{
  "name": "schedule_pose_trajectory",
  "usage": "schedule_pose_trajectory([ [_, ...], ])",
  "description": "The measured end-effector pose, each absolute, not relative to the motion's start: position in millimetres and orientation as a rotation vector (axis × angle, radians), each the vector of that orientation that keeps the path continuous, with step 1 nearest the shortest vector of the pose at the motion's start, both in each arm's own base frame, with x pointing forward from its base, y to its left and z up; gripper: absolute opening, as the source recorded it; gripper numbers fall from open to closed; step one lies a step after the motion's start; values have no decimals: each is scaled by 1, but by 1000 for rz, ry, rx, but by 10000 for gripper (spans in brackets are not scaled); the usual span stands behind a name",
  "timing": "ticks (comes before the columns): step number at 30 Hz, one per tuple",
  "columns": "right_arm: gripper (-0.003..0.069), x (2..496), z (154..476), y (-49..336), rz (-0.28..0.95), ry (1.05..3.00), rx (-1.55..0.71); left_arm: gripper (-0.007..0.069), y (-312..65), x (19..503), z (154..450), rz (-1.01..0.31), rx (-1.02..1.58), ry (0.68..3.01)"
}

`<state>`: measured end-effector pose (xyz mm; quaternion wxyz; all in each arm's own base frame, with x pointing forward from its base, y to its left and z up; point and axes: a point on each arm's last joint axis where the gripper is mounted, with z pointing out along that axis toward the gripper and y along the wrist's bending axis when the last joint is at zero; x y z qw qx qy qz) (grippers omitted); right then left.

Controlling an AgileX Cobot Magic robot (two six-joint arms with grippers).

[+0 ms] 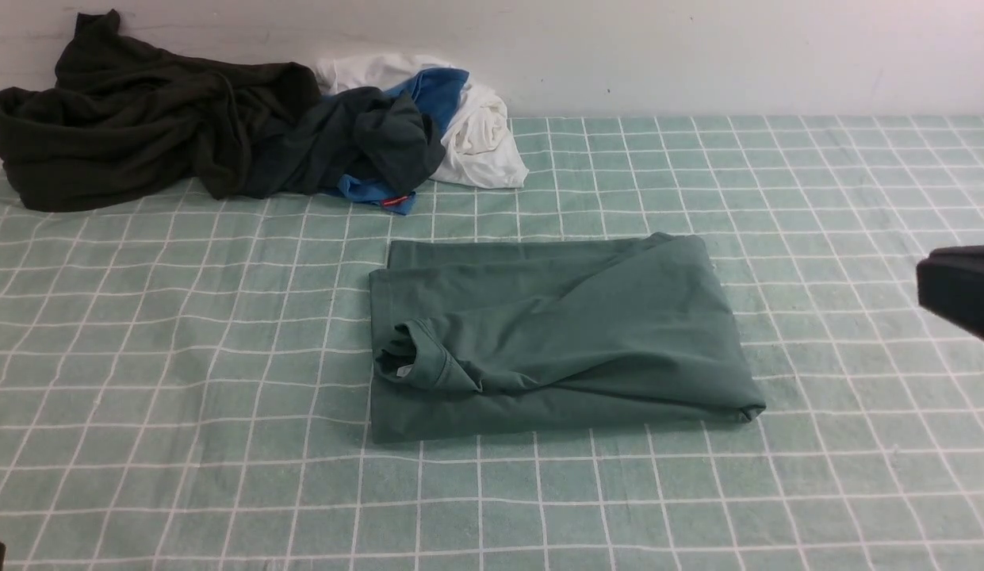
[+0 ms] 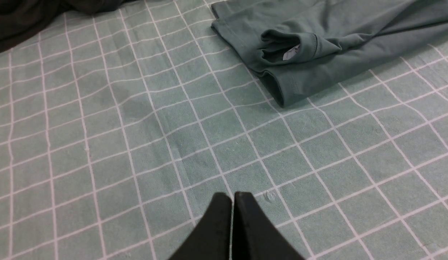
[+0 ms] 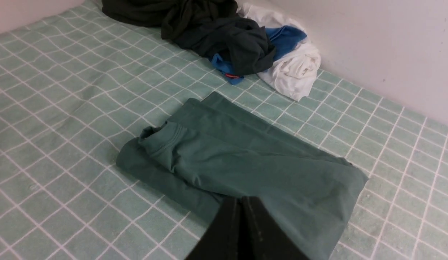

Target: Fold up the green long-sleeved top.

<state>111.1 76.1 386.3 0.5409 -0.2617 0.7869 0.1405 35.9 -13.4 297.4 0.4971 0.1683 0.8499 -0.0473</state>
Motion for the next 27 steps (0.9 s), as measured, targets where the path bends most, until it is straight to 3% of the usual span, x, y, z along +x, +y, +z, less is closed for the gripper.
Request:
schedule_pose_trajectory([
  [6,-13,112,387,78,355,1847,-612,-3,-13,36,297,-116,407,2057],
  [9,-13,115,380,82,382,1733,-607,-3,-13,36,297,-116,407,2057],
  [16,-13,102,309,56,353,1569,-434,-3,-13,36,297,-116,407,2057],
  [21,-13,79,253,21,197,1561,-206,-3,-13,36,297,-116,407,2057],
  [27,-13,63,214,3,53,1582,-9,-3,-13,36,297,-116,407,2057],
])
